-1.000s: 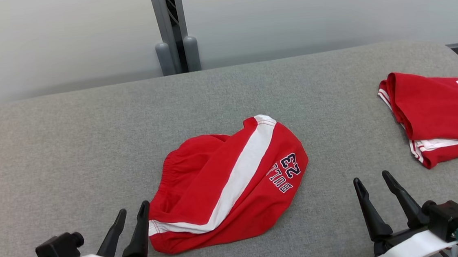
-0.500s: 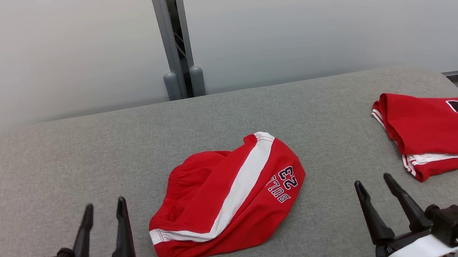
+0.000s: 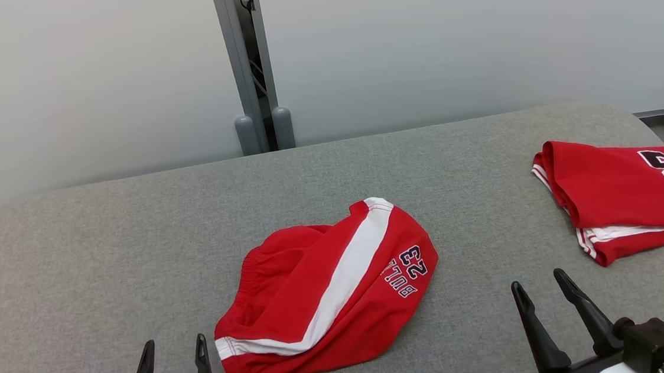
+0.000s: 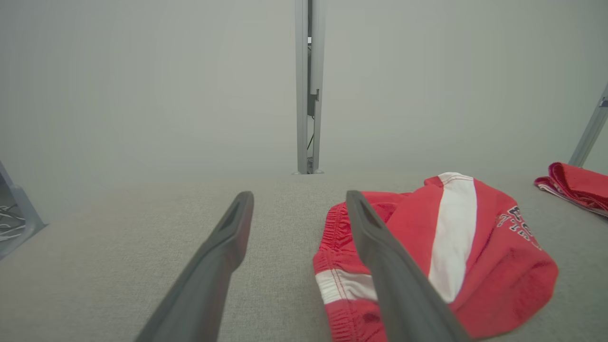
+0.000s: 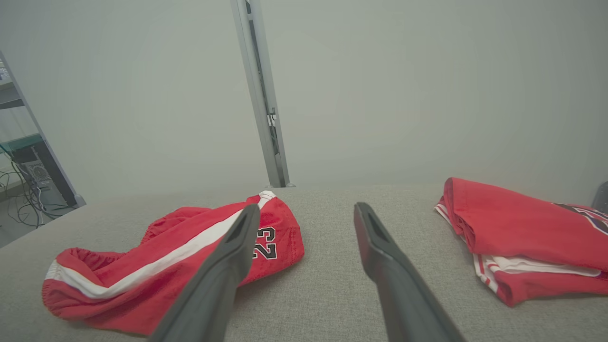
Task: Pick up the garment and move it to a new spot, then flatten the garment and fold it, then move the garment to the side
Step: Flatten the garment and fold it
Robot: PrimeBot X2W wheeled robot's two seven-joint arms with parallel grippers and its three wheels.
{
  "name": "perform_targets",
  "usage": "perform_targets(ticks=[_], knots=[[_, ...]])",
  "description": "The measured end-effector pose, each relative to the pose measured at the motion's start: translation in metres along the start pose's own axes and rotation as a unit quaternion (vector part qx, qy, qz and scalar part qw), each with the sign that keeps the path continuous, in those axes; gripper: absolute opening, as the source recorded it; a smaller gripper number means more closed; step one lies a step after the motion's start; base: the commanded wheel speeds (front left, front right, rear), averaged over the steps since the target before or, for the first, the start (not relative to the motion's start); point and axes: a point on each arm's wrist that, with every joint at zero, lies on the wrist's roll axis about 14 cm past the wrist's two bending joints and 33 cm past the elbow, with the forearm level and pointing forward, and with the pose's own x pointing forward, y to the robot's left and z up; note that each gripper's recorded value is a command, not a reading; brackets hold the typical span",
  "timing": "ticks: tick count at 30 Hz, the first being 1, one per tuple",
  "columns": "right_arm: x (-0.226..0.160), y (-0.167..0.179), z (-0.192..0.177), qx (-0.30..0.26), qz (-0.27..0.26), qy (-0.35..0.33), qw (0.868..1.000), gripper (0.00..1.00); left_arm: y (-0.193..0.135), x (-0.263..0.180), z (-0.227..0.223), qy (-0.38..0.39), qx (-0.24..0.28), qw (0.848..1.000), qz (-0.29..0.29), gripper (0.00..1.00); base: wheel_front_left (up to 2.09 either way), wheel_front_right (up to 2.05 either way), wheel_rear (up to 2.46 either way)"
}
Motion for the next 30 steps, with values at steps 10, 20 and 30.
perform_targets(ticks=[10, 20, 30], knots=[[-0.004, -0.002, -0.004, 0.0, -0.005, 0.007, 1.0, 1.0, 0.0, -0.005, -0.012, 0.019, 0.012, 1.0, 0.002, 1.0, 0.0, 0.0, 0.0], [-0.004, -0.002, -0.007, 0.002, -0.005, 0.01, 1.0, 1.0, -0.003, -0.008, -0.027, 0.044, -0.003, 0.999, -0.001, 1.0, 0.0, 0.0, 0.0], [0.0, 0.0, -0.017, 0.006, 0.001, 0.028, 1.0, 1.0, -0.019, -0.005, -0.083, 0.139, -0.076, 0.986, -0.044, 1.0, 0.0, 0.0, 0.0]])
